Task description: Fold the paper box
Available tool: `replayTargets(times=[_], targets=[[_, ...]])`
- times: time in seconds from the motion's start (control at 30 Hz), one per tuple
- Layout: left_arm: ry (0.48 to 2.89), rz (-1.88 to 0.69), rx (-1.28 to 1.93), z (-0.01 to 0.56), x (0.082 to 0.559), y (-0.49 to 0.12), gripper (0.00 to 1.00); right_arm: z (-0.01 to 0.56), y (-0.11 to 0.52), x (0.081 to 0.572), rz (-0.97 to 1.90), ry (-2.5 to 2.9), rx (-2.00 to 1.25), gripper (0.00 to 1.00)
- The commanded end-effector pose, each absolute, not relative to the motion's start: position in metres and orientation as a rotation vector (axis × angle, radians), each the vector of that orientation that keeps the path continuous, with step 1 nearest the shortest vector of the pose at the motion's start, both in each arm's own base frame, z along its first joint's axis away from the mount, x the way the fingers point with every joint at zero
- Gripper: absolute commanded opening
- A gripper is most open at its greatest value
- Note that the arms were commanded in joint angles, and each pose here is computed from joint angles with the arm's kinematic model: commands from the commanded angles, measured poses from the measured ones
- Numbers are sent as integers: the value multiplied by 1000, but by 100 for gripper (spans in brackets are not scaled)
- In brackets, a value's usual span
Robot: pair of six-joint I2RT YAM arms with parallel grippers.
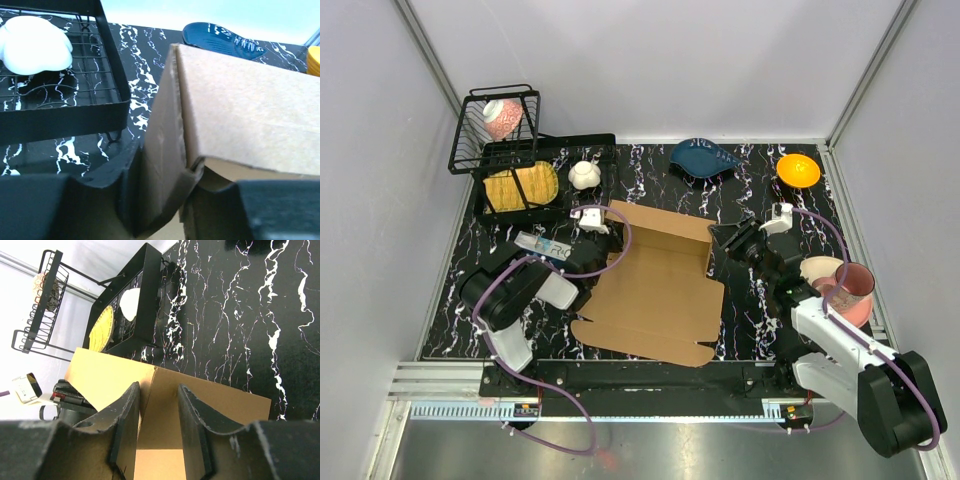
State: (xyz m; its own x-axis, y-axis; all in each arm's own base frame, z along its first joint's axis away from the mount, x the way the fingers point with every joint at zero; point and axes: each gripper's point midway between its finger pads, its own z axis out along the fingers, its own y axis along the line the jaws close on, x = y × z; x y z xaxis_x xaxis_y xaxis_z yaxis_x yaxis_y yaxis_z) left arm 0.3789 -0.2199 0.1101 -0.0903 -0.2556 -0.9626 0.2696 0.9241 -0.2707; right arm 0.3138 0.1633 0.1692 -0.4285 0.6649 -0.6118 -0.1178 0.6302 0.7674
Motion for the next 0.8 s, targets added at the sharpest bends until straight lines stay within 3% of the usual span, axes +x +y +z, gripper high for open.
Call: replayTargets(times=[0.0,0.2,0.53,0.57,0.6,0.77], targets=[[1328,-549,-45,183,389,-226,27,56,155,257,766,2258,430,40],[1350,-519,0,176,392,-230,0,57,156,259,769,2253,433,40],[1379,-465,41,177,396,-231,0,58,157,262,769,2255,433,39],[1376,-462,36,177,395,-229,11,59,157,263,768,2251,431,39],[1379,-461,36,176,394,-228,41,59,156,263,768,2249,433,39],[1398,-441,27,175,390,-222,54,62,157,264,769,2245,430,39]])
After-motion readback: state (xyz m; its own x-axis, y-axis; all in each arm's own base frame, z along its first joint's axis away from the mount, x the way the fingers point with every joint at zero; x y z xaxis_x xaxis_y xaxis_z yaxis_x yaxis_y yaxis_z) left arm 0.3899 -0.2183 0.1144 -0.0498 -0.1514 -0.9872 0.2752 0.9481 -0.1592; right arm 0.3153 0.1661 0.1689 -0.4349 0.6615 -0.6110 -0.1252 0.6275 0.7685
